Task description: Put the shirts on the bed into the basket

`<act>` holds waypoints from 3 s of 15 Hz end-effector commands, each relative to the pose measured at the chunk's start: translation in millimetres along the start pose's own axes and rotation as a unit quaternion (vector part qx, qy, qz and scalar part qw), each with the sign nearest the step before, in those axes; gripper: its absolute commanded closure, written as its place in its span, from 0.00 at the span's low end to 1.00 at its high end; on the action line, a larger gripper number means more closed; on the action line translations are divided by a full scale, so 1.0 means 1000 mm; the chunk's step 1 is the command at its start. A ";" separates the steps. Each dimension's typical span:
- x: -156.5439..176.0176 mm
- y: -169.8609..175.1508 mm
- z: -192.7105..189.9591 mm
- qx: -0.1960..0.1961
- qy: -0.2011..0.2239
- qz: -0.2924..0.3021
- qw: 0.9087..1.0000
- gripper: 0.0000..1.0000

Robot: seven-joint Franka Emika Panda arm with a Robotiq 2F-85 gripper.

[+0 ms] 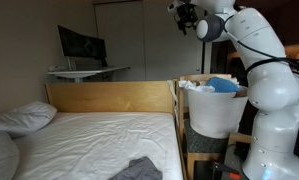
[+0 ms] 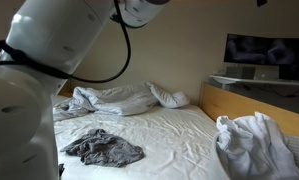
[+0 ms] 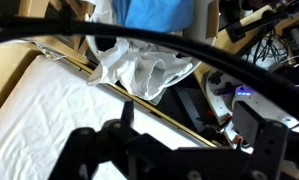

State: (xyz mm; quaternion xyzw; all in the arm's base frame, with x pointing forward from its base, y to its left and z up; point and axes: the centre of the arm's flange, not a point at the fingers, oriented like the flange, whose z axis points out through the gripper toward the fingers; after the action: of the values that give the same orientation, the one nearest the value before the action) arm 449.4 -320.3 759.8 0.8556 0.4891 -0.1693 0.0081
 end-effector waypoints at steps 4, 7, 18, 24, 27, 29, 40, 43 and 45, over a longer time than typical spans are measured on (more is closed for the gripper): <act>0.038 -0.022 0.038 0.009 0.009 -0.032 0.999 0.00; 0.075 -0.042 0.041 0.027 0.024 -0.090 0.995 0.00; 0.172 -0.115 0.010 0.091 -0.058 -0.353 0.929 0.00; 0.212 -0.092 -0.064 0.089 -0.087 -0.407 0.905 0.00; 0.210 -0.091 -0.073 0.084 -0.084 -0.406 0.906 0.00; 0.204 -0.084 -0.053 0.081 -0.057 -0.413 0.905 0.00; 0.251 -0.101 0.029 0.113 -0.086 -0.468 0.872 0.00; 0.264 -0.107 0.025 0.118 -0.113 -0.487 0.858 0.00; 0.271 -0.110 0.022 0.126 -0.146 -0.501 0.844 0.00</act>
State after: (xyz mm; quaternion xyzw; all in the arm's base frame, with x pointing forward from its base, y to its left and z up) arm 533.0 -41.3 724.2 0.4938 0.8086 -0.2943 -0.1255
